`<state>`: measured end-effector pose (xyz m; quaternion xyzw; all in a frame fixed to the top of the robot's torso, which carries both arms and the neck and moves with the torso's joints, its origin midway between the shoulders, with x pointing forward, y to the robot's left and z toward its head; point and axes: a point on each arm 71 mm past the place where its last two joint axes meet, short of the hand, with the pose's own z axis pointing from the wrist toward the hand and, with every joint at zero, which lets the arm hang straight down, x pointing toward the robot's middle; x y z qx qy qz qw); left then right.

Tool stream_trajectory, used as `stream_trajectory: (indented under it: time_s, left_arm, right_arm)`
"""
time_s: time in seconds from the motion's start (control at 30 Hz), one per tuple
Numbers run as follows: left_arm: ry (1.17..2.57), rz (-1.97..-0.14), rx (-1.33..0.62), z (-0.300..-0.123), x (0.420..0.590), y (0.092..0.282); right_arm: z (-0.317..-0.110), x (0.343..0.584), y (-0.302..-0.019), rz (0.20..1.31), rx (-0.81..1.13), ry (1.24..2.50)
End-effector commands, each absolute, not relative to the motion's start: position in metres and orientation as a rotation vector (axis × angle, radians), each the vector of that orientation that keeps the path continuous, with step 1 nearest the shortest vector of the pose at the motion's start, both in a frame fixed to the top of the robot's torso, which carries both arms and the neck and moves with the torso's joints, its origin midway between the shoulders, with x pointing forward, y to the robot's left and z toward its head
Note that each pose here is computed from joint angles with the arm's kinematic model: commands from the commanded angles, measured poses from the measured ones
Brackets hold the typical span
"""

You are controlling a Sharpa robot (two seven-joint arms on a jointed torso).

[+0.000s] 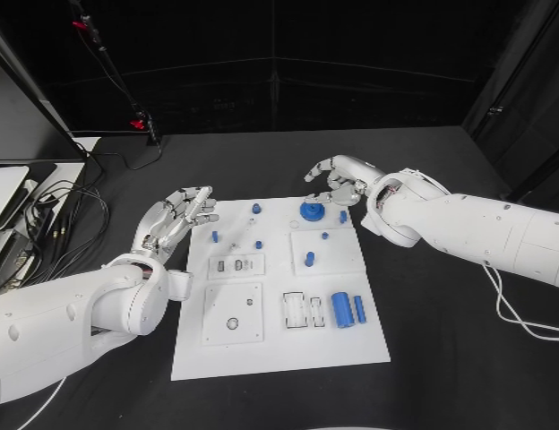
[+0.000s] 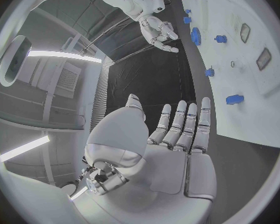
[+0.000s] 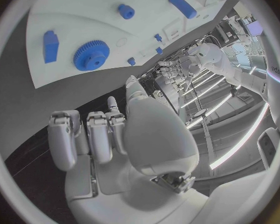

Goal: Assemble the parts on the task board

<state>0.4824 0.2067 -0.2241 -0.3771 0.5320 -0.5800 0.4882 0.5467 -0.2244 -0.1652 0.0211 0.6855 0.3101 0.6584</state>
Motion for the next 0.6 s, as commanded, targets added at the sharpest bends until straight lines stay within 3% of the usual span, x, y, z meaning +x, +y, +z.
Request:
stream_trajectory:
  time_s: [0.03, 0.6]
  left_arm:
    - [1.168, -1.505, -0.804, -0.212, 0.479, 0.205]
    - [1.169, -1.505, -0.806, -0.213, 0.478, 0.206]
  right_arm:
    - [-0.17, 0.548, -0.223, 0.595, -0.05, 1.598]
    - [-0.182, 0.552, -0.224, 0.503, -0.077, 1.63]
